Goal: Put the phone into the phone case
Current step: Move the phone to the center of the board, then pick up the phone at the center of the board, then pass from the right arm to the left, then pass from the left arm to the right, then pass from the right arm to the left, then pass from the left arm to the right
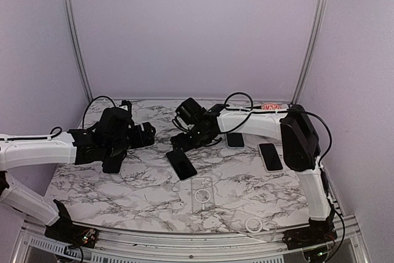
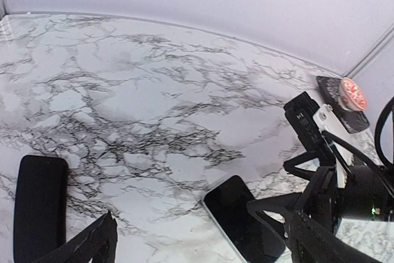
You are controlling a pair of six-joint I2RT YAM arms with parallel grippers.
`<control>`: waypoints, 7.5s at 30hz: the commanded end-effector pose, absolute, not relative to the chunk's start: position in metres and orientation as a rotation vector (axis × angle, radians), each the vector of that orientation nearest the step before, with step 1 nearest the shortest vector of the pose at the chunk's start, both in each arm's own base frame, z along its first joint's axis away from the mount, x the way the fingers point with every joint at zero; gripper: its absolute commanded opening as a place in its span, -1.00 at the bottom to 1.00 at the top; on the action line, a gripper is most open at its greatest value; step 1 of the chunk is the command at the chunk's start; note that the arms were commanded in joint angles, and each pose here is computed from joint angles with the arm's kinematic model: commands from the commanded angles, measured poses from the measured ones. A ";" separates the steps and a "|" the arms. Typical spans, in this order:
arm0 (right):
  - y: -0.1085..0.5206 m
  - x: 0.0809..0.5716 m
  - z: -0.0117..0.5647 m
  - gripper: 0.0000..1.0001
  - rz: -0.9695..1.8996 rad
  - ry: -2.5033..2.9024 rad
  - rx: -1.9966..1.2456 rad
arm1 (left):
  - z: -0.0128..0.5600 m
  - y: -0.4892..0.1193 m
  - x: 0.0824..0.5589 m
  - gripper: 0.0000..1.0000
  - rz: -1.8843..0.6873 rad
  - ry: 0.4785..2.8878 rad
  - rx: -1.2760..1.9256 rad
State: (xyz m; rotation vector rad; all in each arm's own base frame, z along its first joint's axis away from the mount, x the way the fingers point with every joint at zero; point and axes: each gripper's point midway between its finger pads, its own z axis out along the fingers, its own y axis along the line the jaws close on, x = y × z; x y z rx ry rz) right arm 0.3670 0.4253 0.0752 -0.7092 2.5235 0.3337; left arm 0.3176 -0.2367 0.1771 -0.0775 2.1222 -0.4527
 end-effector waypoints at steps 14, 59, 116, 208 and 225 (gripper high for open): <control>0.449 0.313 0.022 0.96 0.130 2.699 -0.970 | 0.134 -0.216 0.315 0.98 -0.235 2.238 -0.065; 0.476 0.299 0.214 -0.24 0.481 1.851 -0.692 | 0.206 -0.297 0.308 0.75 -1.136 1.890 0.134; 0.390 0.159 0.251 -1.00 1.314 1.560 -1.282 | 0.271 -0.394 0.190 0.23 -1.230 1.679 0.964; 0.353 0.134 0.350 0.38 1.136 1.069 -1.407 | 0.281 -0.417 0.126 -1.00 -0.958 1.274 1.176; 0.353 0.147 0.276 -1.00 1.033 1.209 -1.480 | 0.220 -0.400 0.160 0.18 -0.779 1.505 1.059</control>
